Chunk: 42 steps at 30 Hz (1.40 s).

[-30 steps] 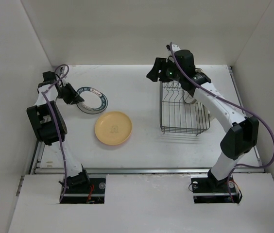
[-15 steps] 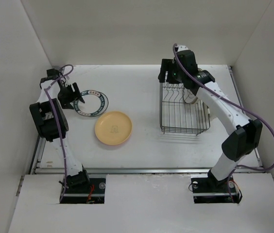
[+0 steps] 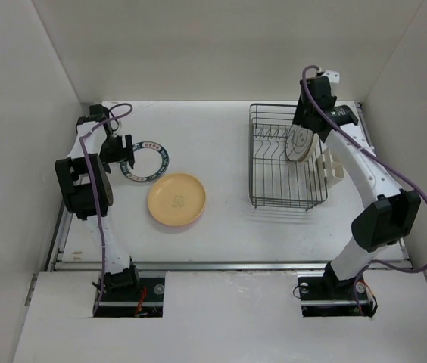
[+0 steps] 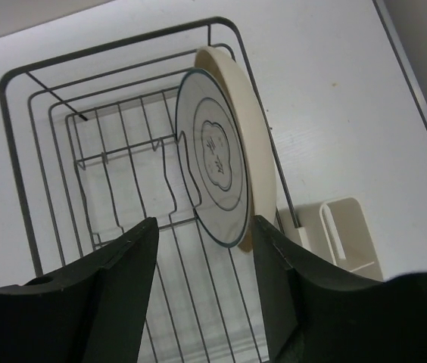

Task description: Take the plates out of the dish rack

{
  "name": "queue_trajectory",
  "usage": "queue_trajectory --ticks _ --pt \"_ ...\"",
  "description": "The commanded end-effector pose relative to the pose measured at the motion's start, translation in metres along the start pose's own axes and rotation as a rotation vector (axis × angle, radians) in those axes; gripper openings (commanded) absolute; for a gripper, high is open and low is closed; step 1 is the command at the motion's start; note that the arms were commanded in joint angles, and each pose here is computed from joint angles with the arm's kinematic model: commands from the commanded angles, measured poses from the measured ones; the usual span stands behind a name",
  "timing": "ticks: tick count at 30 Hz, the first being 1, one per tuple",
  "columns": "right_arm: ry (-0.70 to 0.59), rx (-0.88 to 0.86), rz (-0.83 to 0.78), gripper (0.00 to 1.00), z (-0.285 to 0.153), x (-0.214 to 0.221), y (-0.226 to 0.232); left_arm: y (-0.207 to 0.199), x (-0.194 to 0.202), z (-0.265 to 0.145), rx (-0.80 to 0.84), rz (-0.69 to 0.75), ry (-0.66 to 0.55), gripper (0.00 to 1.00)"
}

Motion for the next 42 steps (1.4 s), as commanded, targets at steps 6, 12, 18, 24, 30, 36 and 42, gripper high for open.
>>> queue_trajectory --ticks 6,12,18,24,30,36,42 --pt "0.067 0.092 -0.037 0.42 0.025 0.017 -0.004 0.002 -0.002 -0.07 -0.02 -0.011 -0.207 0.78" --pt "0.079 0.138 -0.054 0.38 0.032 0.02 -0.006 -0.001 0.007 -0.079 0.009 -0.018 -0.231 0.78" --pt "0.122 0.225 -0.102 0.42 0.054 0.033 -0.005 0.0 0.01 -0.076 0.007 -0.019 -0.219 0.78" --pt "0.136 0.317 -0.139 0.48 0.068 0.039 -0.008 0.0 0.012 -0.076 0.006 -0.019 -0.21 0.78" --pt "0.143 0.388 -0.161 0.57 0.072 0.039 -0.013 -0.001 0.012 -0.076 0.014 -0.009 -0.209 0.78" --pt "0.164 0.343 -0.158 0.61 0.076 0.047 -0.008 -0.001 0.012 -0.076 0.014 -0.009 -0.209 0.78" --pt "0.189 0.266 -0.147 0.15 0.089 0.055 0.007 -0.001 0.012 -0.073 0.013 -0.01 -0.2 0.78"
Point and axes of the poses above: each gripper's point midway between its finger pads, its own z axis out along the fingers, its own y axis along the line the jaws close on, x = y × z, the point moved 6 cm from there along -z, back along the fingers, and after that the axes turned 8 degrees about -z, right-handed, at the moved point
